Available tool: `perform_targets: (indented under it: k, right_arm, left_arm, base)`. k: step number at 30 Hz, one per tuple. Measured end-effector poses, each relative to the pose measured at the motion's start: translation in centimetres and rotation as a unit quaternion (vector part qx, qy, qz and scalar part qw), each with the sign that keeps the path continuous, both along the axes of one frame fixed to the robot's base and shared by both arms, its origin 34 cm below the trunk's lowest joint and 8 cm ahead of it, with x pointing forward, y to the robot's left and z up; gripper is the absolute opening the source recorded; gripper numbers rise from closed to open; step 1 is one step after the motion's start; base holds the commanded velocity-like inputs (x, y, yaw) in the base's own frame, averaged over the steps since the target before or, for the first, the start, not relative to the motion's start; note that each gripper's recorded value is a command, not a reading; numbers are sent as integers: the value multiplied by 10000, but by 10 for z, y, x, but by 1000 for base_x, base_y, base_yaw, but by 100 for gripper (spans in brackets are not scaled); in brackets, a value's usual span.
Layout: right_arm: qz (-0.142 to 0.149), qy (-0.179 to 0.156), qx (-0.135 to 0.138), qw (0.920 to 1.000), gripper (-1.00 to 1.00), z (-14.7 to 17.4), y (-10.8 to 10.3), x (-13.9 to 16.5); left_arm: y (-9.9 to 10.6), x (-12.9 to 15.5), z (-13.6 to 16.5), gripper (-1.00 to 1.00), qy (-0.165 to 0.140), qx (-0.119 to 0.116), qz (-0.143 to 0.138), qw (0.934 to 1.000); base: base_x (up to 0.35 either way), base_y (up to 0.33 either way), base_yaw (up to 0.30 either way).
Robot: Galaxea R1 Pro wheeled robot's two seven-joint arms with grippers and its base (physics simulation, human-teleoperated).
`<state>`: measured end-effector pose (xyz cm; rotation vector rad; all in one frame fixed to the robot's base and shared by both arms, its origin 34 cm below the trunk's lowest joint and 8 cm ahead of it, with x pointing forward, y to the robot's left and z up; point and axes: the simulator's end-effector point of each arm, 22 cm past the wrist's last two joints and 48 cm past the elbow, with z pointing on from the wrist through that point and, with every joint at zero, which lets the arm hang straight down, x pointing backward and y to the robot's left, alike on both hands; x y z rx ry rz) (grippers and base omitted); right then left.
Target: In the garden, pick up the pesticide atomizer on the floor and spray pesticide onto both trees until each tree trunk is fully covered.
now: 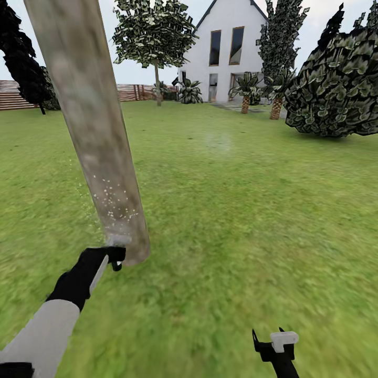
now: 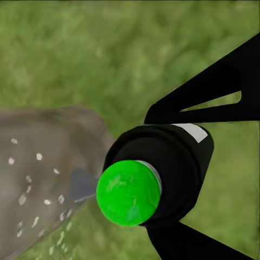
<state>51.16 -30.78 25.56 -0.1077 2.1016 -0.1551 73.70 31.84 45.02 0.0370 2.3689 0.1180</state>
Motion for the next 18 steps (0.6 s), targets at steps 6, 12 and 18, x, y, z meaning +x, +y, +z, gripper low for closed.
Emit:
perform_targets:
  k: [6, 12, 18]
  right_arm:
    - [3, 0, 3, 10000, 100, 0, 1, 0]
    - [-6, 0, 1, 10000, 100, 0, 0, 0]
    - [-7, -2, -2, 10000, 100, 0, 0, 0]
  left_arm:
    - [5, -23, -70, -100, -168, -228, 966, 9949]
    - [6, -44, -105, -100, -281, -250, 1060, 9937]
    - [12, -44, -104, -100, -313, -222, 1073, 9935]
  base:
    - [0, 0, 0]
    - [0, -130, 0]
    - [13, -269, 24]
